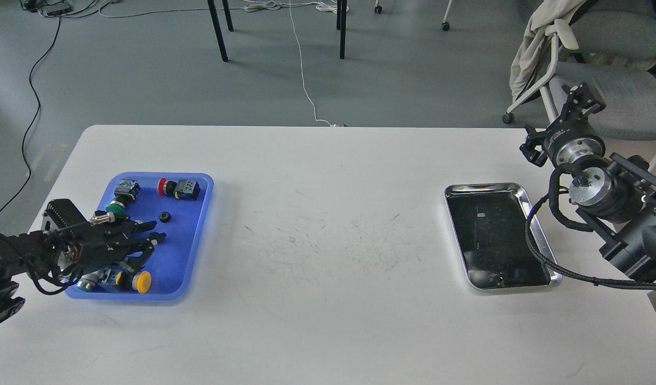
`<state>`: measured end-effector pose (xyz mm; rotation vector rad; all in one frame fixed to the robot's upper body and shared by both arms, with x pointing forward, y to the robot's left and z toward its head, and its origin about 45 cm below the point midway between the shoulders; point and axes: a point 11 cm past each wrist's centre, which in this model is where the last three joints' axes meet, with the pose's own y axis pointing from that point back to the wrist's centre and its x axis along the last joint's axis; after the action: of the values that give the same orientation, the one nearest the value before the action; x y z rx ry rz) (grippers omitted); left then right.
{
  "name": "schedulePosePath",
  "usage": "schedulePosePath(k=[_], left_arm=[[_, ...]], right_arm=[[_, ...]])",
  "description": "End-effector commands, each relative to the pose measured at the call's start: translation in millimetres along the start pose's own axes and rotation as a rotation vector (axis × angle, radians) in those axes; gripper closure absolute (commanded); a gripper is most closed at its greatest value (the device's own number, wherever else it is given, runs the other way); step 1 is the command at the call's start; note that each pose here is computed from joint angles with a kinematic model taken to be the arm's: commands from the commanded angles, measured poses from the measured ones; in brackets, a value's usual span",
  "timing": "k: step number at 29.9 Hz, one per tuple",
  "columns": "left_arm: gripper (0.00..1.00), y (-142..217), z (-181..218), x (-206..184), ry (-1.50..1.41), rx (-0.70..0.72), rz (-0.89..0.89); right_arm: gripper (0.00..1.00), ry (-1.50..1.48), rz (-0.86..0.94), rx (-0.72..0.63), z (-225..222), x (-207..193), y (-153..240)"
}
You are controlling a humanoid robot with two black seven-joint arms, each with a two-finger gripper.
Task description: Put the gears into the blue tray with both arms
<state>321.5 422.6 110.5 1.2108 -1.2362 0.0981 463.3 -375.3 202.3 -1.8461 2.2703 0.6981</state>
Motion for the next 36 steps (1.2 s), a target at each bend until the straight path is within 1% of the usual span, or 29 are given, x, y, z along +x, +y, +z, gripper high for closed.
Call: schedulePosePath(k=[1, 5, 6, 8, 11, 13, 16, 20, 22, 23, 24, 30, 32, 34, 36], left_arm=[[0.53, 2, -3, 0, 0.012, 0.010, 0.004], [0.53, 6, -5, -2, 0.016, 0.018, 0.001], [0.52, 7, -7, 0, 0.021, 0.023, 0.008], [0.41, 7, -9, 4, 0.064, 0.044, 0.035], [0.29, 10, -18, 10, 0.185, 0.098, 0.095], [0.22, 18, -30, 16, 0.242, 0.144, 0.136], [0.18, 31, -46, 21, 0.297, 0.202, 0.168], [0.13, 32, -64, 51, 0.364, 0.242, 0.258], [0.07, 34, -72, 56, 0.430, 0.269, 0.290], [0.06, 34, -72, 58, 0.454, 0.273, 0.304], [0.02, 32, -71, 60, 0.478, 0.271, 0.322], [0.02, 27, -81, 89, 0.555, 0.271, 0.390], [0.02, 17, -80, 107, 0.630, 0.243, 0.426], [0.02, 10, -82, 132, 0.719, 0.208, 0.472], [0.02, 6, -83, 146, 0.818, 0.174, 0.495]], right_arm=[[0.01, 0.000, 0.000, 0.001, -1, 0, 0], [0.01, 0.000, -0.002, 0.005, -2, -1, -1], [0.01, 0.000, -0.003, 0.006, -3, -2, -1], [0.01, 0.001, 0.000, 0.003, -1, -1, 0], [0.01, 0.017, -0.010, -0.005, 1, -4, 0], [0.01, 0.025, -0.010, -0.009, 3, -4, 0], [0.01, 0.026, -0.009, -0.004, 1, -5, 0], [0.01, 0.028, -0.010, -0.003, 1, -6, 0], [0.01, 0.030, -0.012, -0.001, 0, -6, 0], [0.01, 0.030, -0.009, -0.001, 0, -6, 0], [0.01, 0.032, -0.013, -0.002, 0, -7, 0], [0.01, 0.072, -0.030, 0.009, -4, -11, 0], [0.01, 0.074, -0.041, 0.011, -6, -13, 1], [0.01, 0.076, -0.054, 0.015, -8, -17, 1], [0.01, 0.072, -0.074, 0.025, -14, -25, 1]])
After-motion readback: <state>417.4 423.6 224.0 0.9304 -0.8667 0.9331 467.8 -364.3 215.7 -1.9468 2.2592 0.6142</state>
